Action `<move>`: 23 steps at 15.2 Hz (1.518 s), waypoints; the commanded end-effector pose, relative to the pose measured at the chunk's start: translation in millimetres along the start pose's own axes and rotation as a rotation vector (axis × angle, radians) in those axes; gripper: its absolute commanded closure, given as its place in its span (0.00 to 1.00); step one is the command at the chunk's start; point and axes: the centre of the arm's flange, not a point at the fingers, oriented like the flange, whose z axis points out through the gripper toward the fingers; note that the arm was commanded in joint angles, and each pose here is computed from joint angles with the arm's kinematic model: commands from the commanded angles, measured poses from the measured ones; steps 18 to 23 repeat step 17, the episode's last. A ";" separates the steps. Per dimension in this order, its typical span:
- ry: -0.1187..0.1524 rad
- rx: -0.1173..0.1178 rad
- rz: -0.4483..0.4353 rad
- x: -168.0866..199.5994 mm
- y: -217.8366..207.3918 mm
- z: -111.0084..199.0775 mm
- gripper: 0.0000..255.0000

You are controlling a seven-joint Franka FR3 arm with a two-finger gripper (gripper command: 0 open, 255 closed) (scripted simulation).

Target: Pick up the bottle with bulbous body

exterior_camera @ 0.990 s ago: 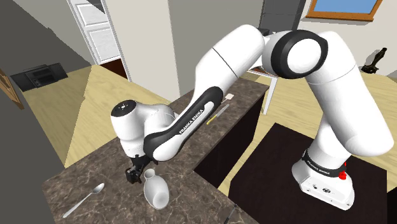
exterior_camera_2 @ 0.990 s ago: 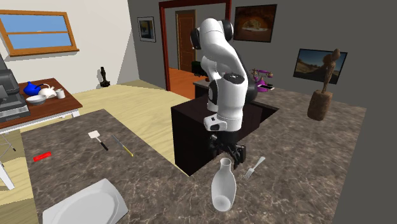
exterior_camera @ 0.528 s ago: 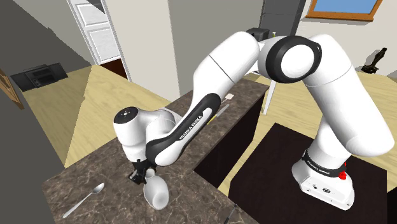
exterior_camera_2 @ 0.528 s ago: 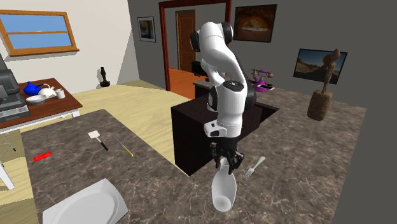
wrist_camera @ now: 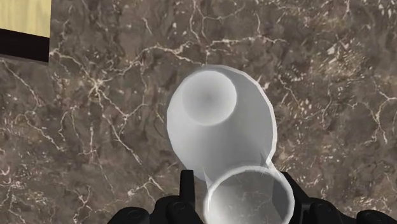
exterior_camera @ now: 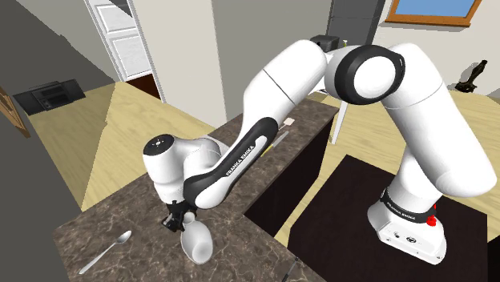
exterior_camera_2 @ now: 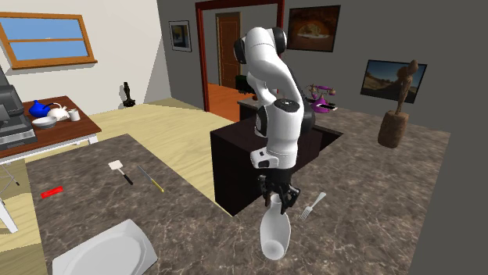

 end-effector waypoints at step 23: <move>-0.002 -0.001 0.000 3.7 -0.3 -79.1 1.00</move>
